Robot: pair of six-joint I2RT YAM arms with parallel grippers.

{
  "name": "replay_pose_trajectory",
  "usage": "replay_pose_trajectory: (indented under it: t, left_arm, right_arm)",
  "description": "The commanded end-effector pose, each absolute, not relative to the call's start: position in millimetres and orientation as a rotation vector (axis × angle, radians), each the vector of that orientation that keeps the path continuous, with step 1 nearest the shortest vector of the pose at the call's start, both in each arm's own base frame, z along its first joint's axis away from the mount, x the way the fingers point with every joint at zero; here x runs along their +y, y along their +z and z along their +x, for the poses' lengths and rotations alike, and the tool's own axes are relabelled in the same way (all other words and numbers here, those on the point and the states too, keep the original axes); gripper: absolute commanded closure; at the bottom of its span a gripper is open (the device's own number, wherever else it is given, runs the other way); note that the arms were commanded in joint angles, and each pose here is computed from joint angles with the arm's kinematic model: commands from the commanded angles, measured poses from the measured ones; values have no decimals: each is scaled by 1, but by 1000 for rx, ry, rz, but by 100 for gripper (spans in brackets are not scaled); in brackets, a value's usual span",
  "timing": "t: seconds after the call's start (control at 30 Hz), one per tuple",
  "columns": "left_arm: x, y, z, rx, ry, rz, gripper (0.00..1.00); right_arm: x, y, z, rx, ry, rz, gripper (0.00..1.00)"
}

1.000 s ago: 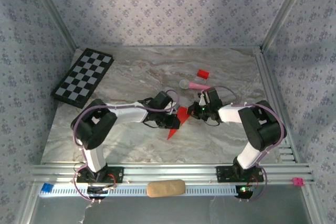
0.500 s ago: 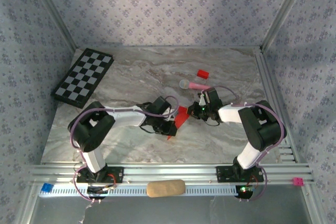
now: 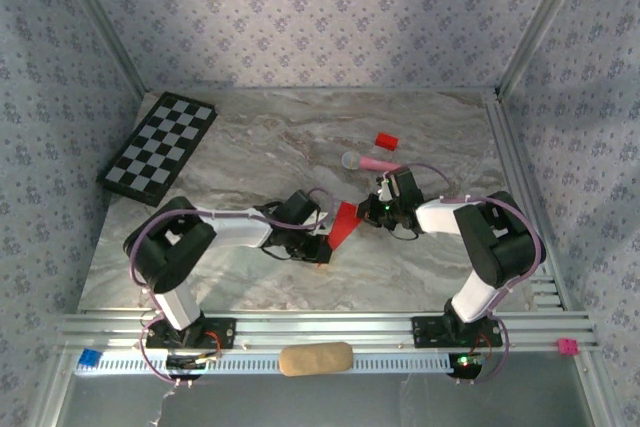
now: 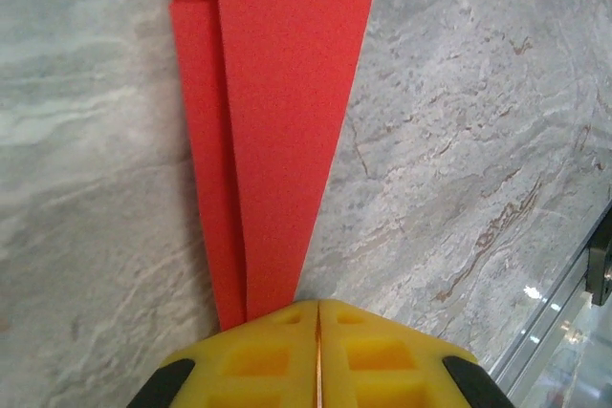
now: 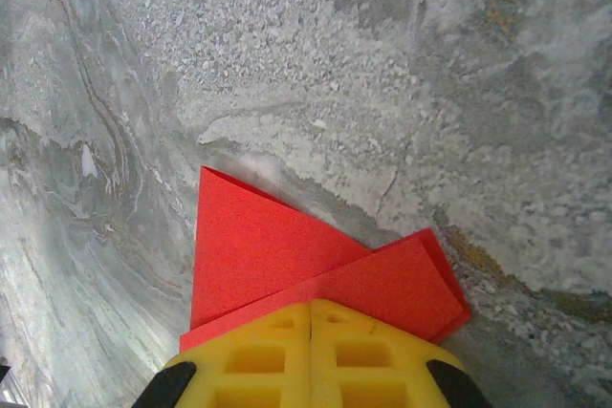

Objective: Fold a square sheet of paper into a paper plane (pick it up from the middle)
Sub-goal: Fold the wing for the fifth time at the center of the table.

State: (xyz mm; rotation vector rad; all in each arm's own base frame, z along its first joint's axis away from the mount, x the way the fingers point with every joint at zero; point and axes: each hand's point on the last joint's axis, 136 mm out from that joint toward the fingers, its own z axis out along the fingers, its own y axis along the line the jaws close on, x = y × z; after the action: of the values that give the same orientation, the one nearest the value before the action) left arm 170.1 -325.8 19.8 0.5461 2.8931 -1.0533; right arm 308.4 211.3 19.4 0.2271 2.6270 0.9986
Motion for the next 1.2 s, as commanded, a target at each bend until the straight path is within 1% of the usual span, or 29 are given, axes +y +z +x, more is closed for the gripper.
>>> replay_pose_trajectory:
  t: [0.0, 0.13, 0.27, 0.37, 0.47, 0.57, 0.6, 0.73, 0.8, 0.97, 1.17]
  left_arm:
    - [-319, 31, 167, 2895, -1032, 530, 89]
    - [-318, 47, 172, 2843, -1065, 510, 89]
    - [-317, 76, 185, 2717, -1141, 441, 87]
    - [-300, 85, 205, 2680, -1074, 346, 83]
    - [-281, 79, 225, 2701, -1049, 213, 81]
    - [-276, 73, 238, 2719, -1087, 148, 75]
    - [-276, 72, 241, 2731, -1101, 146, 75]
    - [-286, 67, 244, 2755, -1141, 184, 71]
    - [-291, 65, 244, 2761, -1176, 196, 69]
    - [-306, 57, 237, 2802, -1216, 261, 67]
    - [-319, 42, 229, 2857, -1179, 305, 69]
  right_arm:
    - [188, -20, 285, 2792, 826, 292, 96]
    - [189, -19, 285, 2792, 825, 276, 96]
    - [198, -12, 287, 2776, 876, 204, 95]
    - [210, 0, 290, 2746, 924, 126, 94]
    - [223, 19, 295, 2690, 973, 10, 92]
    - [231, 38, 297, 2646, 969, -61, 88]
    - [229, 41, 297, 2637, 950, -61, 86]
    - [211, 46, 296, 2615, 868, 20, 83]
    - [205, 49, 294, 2598, 860, 56, 81]
    - [198, 52, 287, 2585, 851, 102, 78]
    - [196, 49, 282, 2593, 851, 123, 77]
